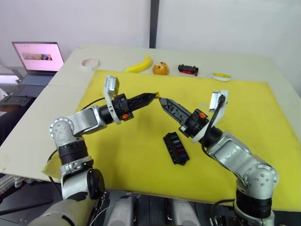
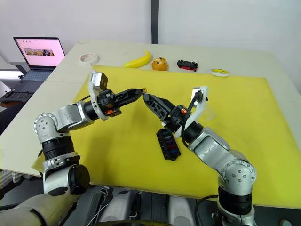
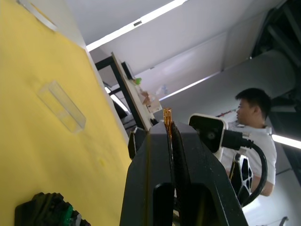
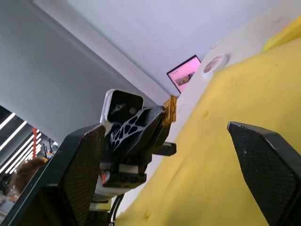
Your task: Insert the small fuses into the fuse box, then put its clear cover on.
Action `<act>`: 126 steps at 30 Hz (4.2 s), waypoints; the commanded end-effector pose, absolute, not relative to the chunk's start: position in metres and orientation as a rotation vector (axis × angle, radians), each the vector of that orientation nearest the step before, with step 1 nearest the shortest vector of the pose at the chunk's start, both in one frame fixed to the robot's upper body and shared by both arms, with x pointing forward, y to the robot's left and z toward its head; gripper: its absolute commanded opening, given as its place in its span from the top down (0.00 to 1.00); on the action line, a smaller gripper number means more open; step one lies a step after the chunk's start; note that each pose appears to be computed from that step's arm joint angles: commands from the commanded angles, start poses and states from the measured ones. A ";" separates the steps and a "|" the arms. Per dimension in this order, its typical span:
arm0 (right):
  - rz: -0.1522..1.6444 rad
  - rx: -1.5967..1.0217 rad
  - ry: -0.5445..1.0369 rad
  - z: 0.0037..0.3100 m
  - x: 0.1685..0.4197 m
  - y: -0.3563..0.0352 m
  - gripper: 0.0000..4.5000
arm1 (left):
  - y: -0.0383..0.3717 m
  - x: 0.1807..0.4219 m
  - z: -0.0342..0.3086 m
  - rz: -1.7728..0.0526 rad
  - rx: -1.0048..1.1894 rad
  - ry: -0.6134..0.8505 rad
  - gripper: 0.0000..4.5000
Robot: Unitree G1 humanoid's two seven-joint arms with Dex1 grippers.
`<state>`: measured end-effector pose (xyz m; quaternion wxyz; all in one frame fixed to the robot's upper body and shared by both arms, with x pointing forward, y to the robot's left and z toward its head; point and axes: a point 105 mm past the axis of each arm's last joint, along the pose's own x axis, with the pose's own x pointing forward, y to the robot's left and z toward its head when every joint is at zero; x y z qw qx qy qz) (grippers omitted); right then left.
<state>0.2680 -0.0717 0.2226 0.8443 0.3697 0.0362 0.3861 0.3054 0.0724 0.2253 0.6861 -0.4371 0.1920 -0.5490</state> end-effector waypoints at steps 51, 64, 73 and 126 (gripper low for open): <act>0.859 0.830 -0.004 0.236 0.270 -0.068 0.68 | 0.059 0.293 0.247 -1.281 -0.989 0.411 1.00; 0.889 0.840 -0.028 0.242 0.267 -0.067 0.99 | 0.054 0.293 0.243 -1.272 -0.971 0.439 1.00; 0.924 0.839 -0.033 0.245 0.262 -0.067 0.99 | 0.055 0.297 0.239 -1.242 -0.961 0.466 1.00; 1.574 -0.925 0.055 0.177 0.311 -0.117 1.00 | 0.051 0.275 0.151 -1.387 0.413 0.021 0.02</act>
